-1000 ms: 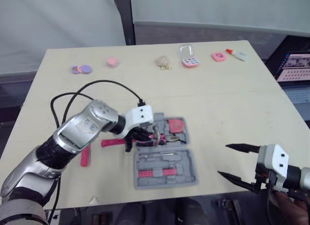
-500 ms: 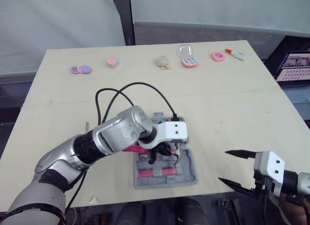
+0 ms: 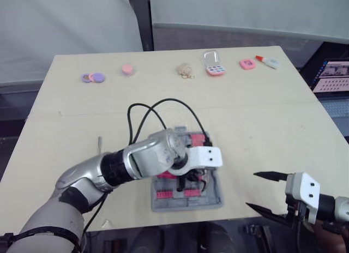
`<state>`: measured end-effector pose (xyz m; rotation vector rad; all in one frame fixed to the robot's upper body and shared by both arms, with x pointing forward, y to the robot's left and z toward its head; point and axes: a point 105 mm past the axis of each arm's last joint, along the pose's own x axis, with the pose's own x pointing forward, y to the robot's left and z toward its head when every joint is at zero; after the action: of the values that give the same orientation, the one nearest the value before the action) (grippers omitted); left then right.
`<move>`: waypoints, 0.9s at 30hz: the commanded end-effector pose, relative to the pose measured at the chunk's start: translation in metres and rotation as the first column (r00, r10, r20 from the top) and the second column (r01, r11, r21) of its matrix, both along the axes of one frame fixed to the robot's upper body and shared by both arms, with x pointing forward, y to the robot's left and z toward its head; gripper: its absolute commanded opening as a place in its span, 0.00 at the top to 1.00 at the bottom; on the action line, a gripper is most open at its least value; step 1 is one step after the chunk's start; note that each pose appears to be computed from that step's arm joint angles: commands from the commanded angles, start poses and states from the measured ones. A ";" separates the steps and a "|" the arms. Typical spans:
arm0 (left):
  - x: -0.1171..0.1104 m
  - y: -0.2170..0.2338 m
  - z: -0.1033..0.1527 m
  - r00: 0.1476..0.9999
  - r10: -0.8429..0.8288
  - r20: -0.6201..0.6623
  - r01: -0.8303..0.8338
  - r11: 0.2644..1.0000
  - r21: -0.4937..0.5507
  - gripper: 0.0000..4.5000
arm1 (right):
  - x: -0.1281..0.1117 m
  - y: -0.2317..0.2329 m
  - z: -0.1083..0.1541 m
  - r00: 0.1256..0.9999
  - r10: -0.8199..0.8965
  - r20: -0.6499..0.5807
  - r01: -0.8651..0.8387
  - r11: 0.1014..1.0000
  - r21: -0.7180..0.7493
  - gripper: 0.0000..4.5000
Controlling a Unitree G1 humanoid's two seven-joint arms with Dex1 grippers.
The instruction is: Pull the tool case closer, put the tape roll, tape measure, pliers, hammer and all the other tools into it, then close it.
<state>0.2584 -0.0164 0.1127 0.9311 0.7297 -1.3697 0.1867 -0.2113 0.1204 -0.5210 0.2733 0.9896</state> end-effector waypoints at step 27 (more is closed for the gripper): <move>-0.002 -0.032 -0.014 1.000 0.020 -0.008 -0.020 1.000 0.014 0.98 | -0.011 0.005 0.006 0.999 -0.025 0.027 0.025 1.000 -0.003 0.00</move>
<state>0.2591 -0.0421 0.0950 0.9189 0.7863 -1.3336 0.1763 -0.2067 0.1166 -0.5059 0.2886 0.9755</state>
